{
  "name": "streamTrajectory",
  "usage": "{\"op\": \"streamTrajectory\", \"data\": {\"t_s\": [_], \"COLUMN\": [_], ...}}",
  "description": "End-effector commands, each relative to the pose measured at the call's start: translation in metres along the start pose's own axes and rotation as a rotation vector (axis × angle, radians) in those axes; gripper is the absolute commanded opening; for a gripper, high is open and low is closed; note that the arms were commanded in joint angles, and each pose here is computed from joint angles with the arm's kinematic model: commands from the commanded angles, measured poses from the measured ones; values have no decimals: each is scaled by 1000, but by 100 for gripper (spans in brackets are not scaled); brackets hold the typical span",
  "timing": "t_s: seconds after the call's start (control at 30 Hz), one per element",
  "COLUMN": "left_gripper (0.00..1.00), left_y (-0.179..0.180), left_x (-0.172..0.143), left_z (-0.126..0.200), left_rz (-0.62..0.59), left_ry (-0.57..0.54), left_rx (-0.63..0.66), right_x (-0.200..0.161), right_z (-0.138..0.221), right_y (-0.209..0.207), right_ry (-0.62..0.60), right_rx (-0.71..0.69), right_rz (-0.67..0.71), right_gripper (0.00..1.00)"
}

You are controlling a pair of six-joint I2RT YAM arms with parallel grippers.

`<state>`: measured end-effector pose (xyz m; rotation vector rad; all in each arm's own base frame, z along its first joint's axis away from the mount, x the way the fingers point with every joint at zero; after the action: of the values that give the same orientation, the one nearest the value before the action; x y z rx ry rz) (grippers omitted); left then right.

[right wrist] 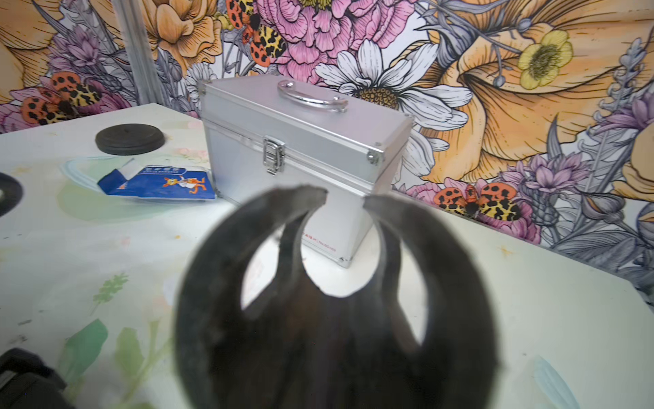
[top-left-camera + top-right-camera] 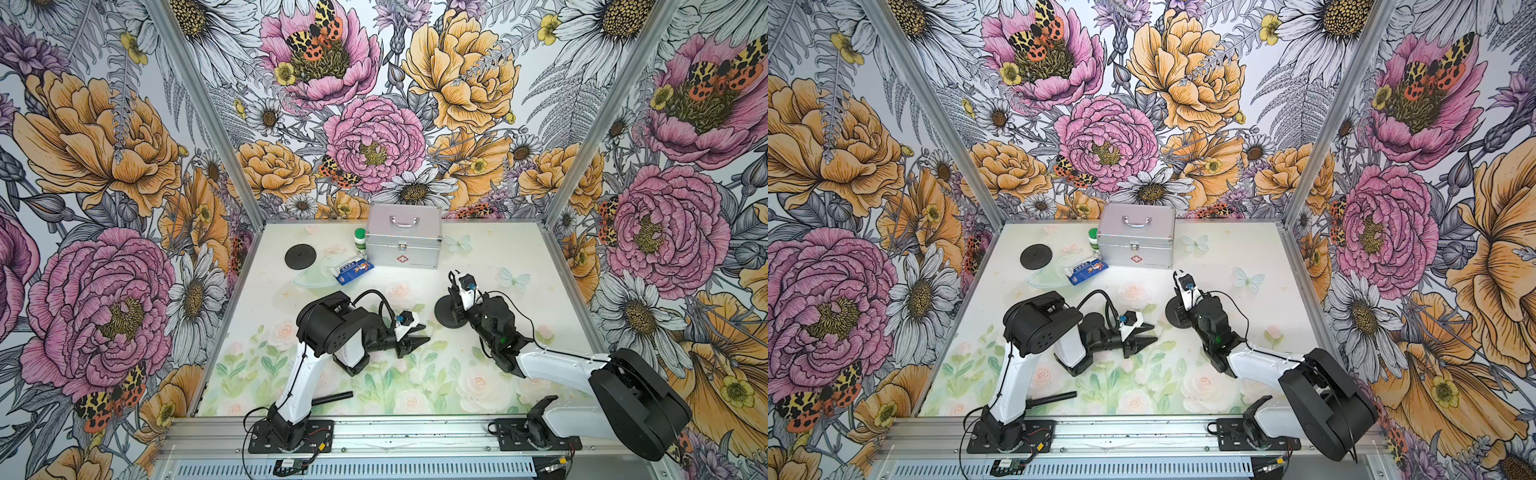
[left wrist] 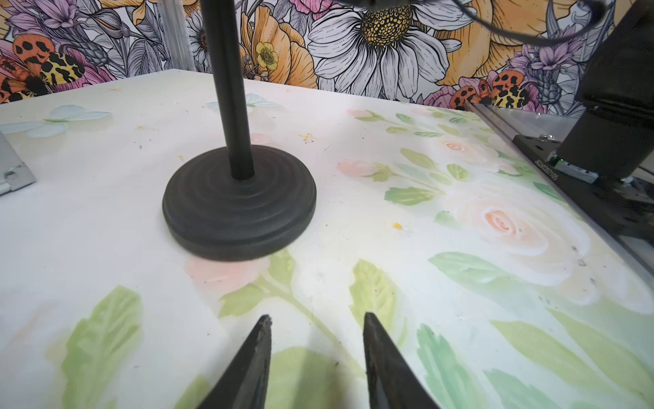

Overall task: Assemble a microphone stand
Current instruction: Pick up the microphone stand at the center of the board, then place the microphone stand at the center of the board.

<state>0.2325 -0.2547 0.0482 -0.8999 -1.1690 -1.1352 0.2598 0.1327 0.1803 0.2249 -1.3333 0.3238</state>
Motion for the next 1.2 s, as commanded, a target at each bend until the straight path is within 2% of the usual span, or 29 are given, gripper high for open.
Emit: {"op": "streamTrajectory", "data": {"t_s": [0.0,0.13,0.23,0.37,0.5,0.63,0.8,0.87,1.0,1.13,1.17], "left_gripper": [43,44,44,44,44,44,40,40,38,38,38], "left_y": [1,0,7,13,19,25,41,45,48,50,50], "left_x": [13,18,27,38,39,43,48,50,55,53,64], "left_z": [5,8,14,20,26,33,43,46,49,50,53], "left_rz": [-32,-27,8,41,79,120,205,223,251,274,260], "left_ry": [-18,-21,-41,-73,-78,-90,-86,-81,-59,-10,-34], "left_rx": [51,81,138,168,212,252,315,331,365,400,408], "right_x": [50,66,79,95,108,110,95,89,80,75,77], "right_z": [-9,-27,-49,-91,-136,-179,-220,-228,-233,-229,-226], "right_y": [-23,-58,-79,-106,-128,-141,-150,-152,-157,-156,-156], "right_ry": [-170,-191,-203,-216,-233,-200,-158,-138,-83,-54,-53], "right_rx": [-22,-45,27,58,57,59,68,58,17,29,30], "right_rz": [8,-8,-26,-66,-46,-1,4,-3,-16,-24,-29], "right_gripper": [0,0,1,1,2,4,5,10,34,40,42]}}
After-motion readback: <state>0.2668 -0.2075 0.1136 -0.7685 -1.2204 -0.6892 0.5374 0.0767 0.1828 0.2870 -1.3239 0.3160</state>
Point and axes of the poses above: each gripper's point midway between its finger pads, its own z axis back along the fingers, its own y axis along the line the jaws close on, x = y × z, the point moved 10 cm from there along z, back along the fingers, and after that the axes turned 7 degrees about -z, right-handed, at the moved point
